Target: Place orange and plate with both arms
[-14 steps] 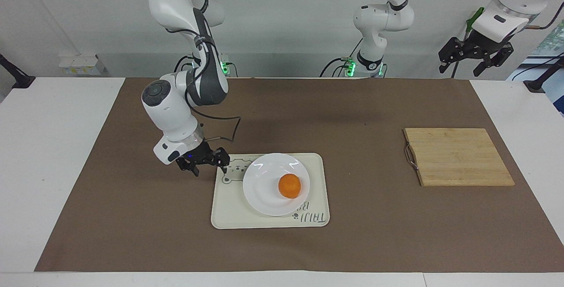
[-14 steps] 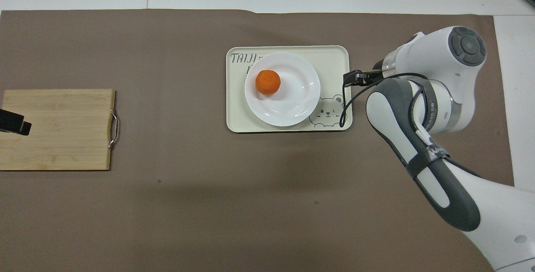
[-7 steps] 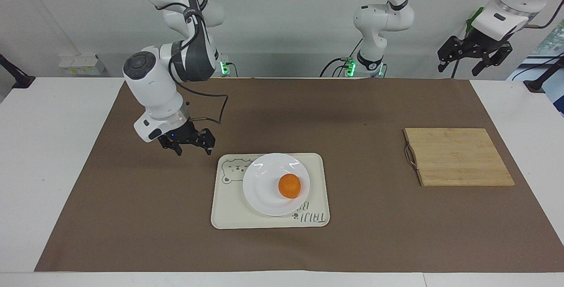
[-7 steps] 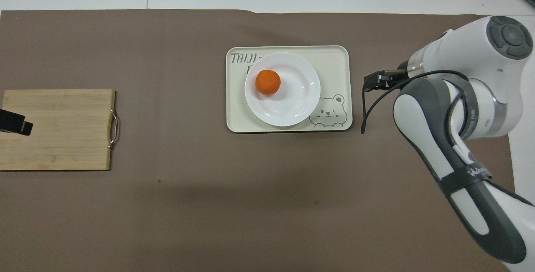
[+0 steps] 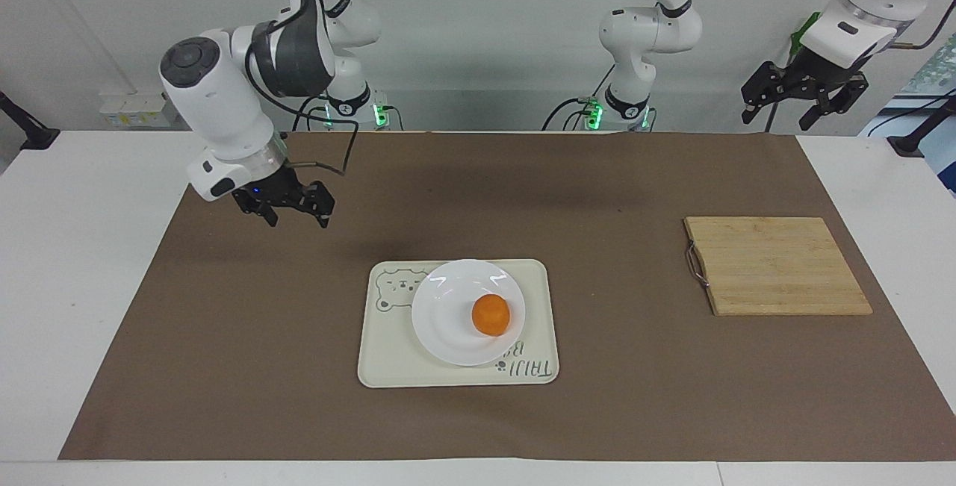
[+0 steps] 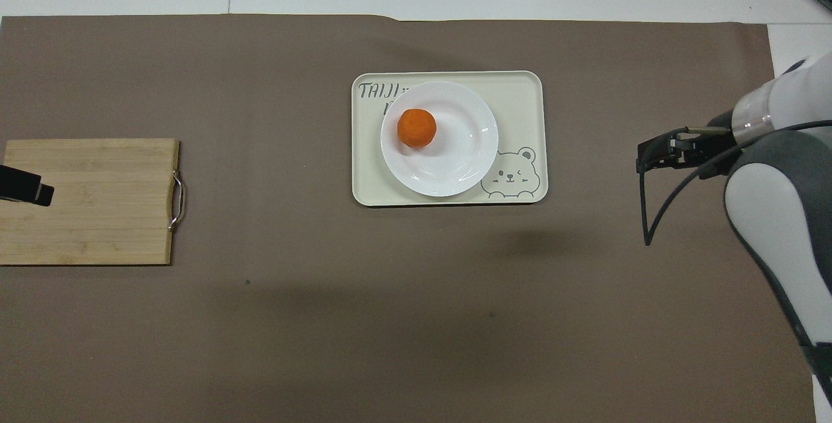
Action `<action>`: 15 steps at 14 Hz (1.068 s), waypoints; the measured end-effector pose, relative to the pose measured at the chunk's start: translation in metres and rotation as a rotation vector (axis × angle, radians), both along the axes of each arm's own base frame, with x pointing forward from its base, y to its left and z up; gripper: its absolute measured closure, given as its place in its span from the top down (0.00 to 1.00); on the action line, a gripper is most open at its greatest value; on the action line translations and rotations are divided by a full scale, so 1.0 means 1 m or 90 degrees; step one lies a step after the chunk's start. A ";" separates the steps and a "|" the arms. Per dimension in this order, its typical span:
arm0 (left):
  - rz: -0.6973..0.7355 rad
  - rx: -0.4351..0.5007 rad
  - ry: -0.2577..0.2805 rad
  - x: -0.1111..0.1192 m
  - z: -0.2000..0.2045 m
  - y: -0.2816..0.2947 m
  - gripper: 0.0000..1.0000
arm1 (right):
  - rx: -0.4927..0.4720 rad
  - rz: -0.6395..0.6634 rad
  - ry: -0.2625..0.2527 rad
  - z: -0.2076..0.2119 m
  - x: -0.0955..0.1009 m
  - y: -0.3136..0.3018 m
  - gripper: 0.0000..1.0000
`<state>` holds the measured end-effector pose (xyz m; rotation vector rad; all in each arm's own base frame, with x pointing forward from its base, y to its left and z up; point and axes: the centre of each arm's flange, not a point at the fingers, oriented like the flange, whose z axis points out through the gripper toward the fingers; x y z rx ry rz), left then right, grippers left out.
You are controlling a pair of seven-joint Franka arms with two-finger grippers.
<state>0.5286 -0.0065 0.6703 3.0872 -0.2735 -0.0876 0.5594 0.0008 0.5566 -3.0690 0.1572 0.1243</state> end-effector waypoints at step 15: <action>0.003 0.006 0.000 0.000 0.000 0.003 1.00 | -0.027 0.013 -0.043 0.100 -0.071 -0.018 1.00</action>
